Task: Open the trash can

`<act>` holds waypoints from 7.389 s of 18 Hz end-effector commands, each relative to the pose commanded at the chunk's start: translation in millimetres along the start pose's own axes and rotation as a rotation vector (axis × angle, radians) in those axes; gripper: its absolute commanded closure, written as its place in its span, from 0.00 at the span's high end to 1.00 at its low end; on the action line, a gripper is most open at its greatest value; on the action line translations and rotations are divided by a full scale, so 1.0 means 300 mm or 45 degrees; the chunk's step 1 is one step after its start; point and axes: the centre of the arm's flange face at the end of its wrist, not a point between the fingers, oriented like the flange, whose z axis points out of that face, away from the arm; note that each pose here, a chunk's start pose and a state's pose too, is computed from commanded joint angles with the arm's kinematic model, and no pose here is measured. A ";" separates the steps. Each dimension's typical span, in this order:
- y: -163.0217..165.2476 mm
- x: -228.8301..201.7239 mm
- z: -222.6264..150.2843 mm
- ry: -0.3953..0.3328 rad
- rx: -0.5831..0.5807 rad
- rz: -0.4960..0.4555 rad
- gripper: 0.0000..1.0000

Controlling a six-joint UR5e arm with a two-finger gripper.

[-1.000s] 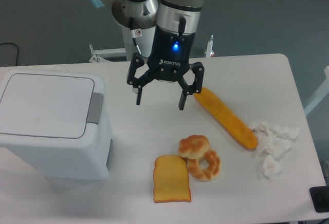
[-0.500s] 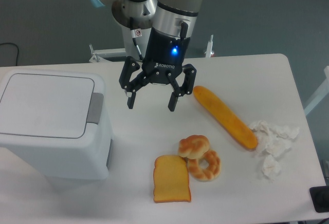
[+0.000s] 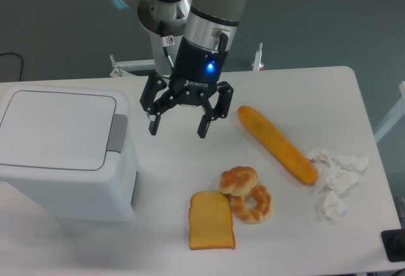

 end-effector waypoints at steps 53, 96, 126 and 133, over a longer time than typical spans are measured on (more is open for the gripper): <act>0.074 0.068 0.138 0.078 -0.101 0.033 1.00; 0.090 0.071 0.169 0.084 -0.121 0.039 1.00; 0.012 0.086 0.085 0.066 -0.045 0.092 1.00; -0.072 0.080 -0.031 0.017 0.052 0.351 1.00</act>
